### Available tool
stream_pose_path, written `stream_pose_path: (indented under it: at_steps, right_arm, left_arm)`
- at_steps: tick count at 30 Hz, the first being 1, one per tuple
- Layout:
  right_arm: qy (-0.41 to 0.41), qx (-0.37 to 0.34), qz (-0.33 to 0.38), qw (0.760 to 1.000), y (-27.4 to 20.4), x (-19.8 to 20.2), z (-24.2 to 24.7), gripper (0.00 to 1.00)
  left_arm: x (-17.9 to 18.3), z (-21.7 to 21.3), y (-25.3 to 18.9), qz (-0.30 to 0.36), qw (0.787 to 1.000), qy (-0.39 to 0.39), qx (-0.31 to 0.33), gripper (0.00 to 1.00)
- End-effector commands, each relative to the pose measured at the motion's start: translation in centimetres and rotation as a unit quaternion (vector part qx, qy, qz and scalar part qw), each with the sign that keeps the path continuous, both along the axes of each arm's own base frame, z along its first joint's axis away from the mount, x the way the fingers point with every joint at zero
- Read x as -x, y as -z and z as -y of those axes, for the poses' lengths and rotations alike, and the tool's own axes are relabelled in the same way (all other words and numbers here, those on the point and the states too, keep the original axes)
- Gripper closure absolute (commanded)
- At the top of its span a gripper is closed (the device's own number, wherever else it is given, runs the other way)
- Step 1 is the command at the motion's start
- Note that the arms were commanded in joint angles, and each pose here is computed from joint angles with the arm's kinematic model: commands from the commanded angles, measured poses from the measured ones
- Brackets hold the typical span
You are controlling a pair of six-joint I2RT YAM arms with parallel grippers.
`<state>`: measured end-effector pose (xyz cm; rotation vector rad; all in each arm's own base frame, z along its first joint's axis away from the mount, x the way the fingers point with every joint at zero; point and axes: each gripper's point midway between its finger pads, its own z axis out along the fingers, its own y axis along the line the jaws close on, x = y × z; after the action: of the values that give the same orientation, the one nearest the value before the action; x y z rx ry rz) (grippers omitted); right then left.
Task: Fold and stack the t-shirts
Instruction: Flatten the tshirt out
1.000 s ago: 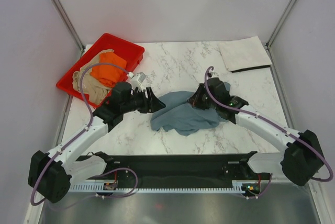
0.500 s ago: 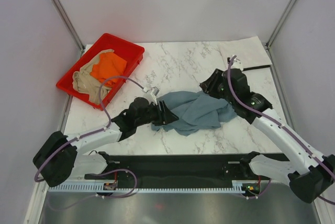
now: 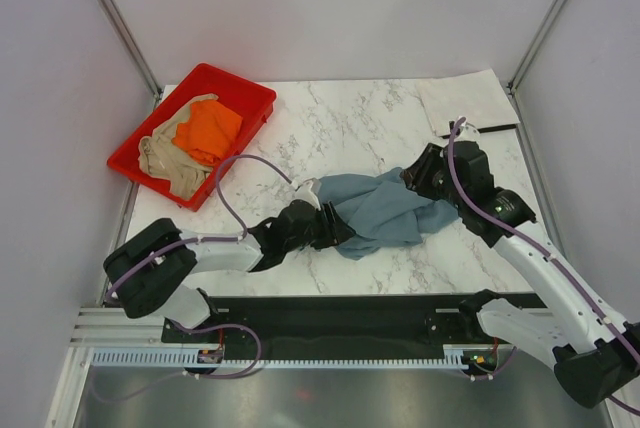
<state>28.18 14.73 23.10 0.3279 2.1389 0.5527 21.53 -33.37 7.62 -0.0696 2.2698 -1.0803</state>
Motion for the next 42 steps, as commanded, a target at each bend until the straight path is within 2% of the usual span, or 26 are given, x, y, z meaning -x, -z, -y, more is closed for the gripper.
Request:
stream_pose_path:
  at_steps: [1,10,11,12,19,28,32,42]
  right_arm:
    - [-0.002,0.001,0.021,1.000,-1.3,0.3,0.7,0.57]
    - [-0.006,0.008,0.020,1.000,-1.1,0.3,0.9,0.57]
    - [-0.006,0.009,0.020,1.000,-1.1,0.3,0.9,0.57]
    - [-0.006,0.008,0.019,1.000,-1.0,0.3,0.8,0.57]
    - [-0.007,0.007,0.027,1.000,-1.6,0.3,0.9,0.57]
    - [-0.005,0.010,0.029,1.000,-1.8,0.3,1.2,0.56]
    - [-0.002,0.010,0.030,1.000,-1.9,0.4,1.3,0.56]
    - [-0.001,0.010,0.032,0.999,-2.2,0.5,1.4,0.56]
  left_arm:
    - [-2.1,1.3,-2.0,0.022,0.999,-0.035,0.034,0.45]
    - [-3.2,2.8,-2.7,0.026,0.998,-0.035,0.040,0.45]
    - [-3.9,2.7,-2.8,0.033,0.998,-0.048,0.040,0.46]
    - [-4.0,2.7,-2.4,0.045,0.998,-0.040,0.025,0.53]
    - [-4.1,2.8,-1.8,0.033,0.998,-0.044,0.024,0.58]
    - [-3.8,1.3,-0.2,0.006,0.997,-0.080,0.021,0.57]
    - [-3.8,1.3,-0.1,0.003,0.996,-0.083,0.021,0.64]
    - [-4.3,2.0,-0.2,0.005,0.997,-0.080,0.020,0.65]
